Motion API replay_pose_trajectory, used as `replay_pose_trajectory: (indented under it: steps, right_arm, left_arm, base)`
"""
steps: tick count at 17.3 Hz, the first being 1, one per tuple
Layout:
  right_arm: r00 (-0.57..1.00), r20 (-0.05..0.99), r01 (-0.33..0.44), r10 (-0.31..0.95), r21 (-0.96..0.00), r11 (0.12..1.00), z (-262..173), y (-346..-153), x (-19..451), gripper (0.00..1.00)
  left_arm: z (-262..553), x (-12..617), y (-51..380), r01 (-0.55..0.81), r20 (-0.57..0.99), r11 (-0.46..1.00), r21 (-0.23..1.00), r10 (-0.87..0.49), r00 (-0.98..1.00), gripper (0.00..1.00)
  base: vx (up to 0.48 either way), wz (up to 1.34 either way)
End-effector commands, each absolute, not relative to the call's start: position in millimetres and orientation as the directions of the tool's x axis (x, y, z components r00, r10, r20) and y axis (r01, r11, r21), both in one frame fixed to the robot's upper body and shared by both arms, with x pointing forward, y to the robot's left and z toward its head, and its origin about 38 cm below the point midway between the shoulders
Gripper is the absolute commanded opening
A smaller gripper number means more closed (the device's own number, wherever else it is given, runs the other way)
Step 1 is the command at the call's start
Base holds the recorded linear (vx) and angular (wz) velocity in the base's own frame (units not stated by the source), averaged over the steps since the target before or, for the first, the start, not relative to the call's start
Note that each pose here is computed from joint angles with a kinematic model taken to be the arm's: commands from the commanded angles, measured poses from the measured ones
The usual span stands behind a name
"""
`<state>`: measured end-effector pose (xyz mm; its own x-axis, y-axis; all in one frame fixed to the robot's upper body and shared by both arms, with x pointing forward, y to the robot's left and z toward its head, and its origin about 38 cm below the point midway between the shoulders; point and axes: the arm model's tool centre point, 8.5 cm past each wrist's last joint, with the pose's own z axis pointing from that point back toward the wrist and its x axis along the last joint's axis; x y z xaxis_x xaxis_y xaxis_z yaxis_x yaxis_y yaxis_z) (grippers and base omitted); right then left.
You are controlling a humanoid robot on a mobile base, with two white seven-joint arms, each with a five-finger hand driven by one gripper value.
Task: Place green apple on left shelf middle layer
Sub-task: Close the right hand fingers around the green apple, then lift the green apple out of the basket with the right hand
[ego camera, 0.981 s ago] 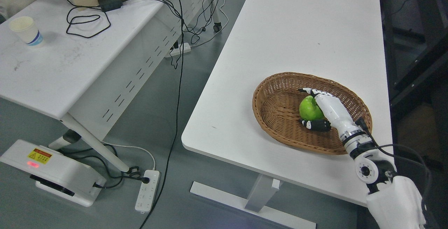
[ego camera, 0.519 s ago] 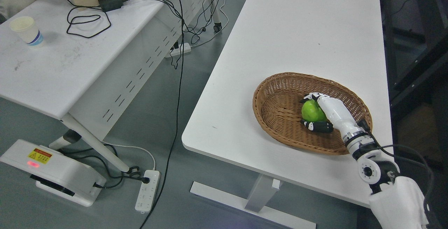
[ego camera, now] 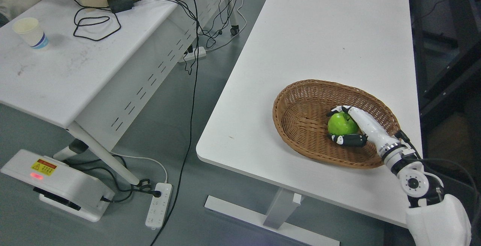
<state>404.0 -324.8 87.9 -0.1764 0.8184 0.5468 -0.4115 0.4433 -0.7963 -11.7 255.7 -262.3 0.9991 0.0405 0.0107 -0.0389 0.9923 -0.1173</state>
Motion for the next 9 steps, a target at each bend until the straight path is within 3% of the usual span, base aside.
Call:
replay_pose_trajectory:
  steps: [1,3,7,9]
  right_arm:
    - [-0.127,0.735,-0.174,0.666,-0.677,0.715,118,-359.0,395,0.0]
    - [-0.119,0.762,-0.123,0.636,-0.647,0.752,114,-356.4,390,0.0]
    - [-0.133,0.791,0.1,0.598,-0.589,0.802,124,-354.1,389,0.0]
    - [-0.134,0.793,0.166,0.595,-0.574,0.802,123,-355.6,382,0.0]
  left_arm:
    - [-261,-12,267,-0.038,0.012,0.994,-0.1,0.039,0.999,1.0]
    - [-261,-12,267,-0.038,0.012,0.994,-0.1,0.039,0.999,1.0]
    - [-261,-12,267,-0.038,0.012,0.994,-0.1,0.039,0.999,1.0]
    - [-261,-12,267,-0.038,0.012,0.994,-0.1,0.039,0.999,1.0]
  base:
    - [0.0,0.0]
    - [0.0,0.0]
    - [-0.001,-0.01]
    - [0.0,0.0]
